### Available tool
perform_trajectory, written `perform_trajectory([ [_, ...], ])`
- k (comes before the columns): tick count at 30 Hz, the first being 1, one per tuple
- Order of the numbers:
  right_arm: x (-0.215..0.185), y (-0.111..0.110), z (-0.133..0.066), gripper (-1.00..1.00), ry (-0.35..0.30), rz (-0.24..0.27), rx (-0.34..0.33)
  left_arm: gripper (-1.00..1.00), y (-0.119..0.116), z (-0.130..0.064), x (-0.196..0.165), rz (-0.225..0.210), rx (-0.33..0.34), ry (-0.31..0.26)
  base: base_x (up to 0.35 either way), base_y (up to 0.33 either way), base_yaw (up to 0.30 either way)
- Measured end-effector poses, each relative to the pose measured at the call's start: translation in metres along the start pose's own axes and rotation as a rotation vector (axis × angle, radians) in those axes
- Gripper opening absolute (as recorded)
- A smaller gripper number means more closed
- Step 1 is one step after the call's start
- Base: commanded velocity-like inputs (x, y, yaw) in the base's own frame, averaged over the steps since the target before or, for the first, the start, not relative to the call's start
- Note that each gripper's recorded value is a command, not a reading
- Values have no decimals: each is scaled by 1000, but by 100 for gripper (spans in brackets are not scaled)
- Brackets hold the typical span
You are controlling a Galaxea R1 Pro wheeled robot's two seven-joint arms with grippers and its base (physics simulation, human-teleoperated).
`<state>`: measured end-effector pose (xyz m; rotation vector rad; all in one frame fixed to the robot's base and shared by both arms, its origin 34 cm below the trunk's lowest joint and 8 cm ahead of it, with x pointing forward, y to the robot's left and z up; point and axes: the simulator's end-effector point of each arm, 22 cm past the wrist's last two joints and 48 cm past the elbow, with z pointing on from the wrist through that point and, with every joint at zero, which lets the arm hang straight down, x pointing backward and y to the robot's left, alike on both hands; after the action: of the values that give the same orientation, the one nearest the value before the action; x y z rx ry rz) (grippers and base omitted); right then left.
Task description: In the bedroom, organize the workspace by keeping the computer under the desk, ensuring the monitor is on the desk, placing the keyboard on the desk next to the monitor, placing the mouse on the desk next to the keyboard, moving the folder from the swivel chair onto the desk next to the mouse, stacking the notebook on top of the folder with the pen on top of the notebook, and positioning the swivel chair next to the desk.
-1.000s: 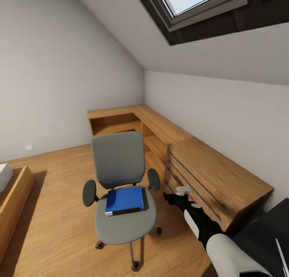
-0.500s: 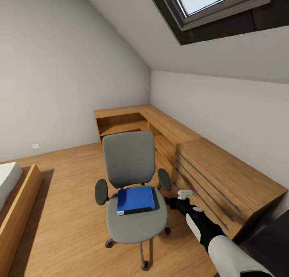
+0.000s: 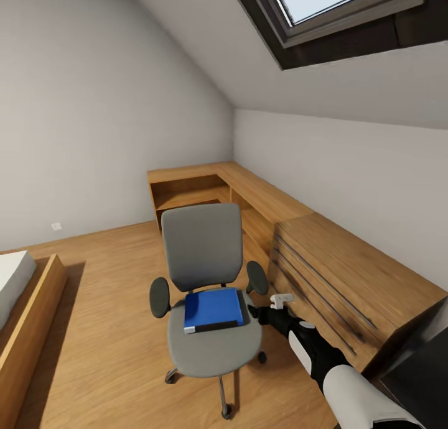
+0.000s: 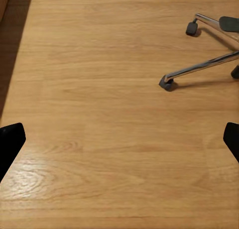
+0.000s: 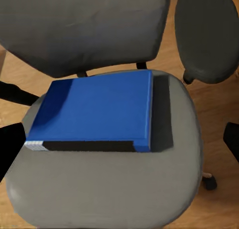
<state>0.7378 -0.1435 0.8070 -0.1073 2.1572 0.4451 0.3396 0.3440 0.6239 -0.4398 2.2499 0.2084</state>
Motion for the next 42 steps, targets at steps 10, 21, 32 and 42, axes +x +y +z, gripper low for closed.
perform_trajectory([
  [10,-7,1,2,100,-45,-4,6,100,0,-1,2,1,-1,6,0,0,225],
  [21,-9,-2,3,100,-67,-8,11,100,1,-1,5,4,-4,12,0,0,253],
  [32,-15,-13,2,100,-110,75,35,100,7,17,10,-4,-11,130,0,0,165],
  [42,-17,-35,-3,100,-123,121,67,100,4,61,-54,-15,3,245,0,0,4],
])
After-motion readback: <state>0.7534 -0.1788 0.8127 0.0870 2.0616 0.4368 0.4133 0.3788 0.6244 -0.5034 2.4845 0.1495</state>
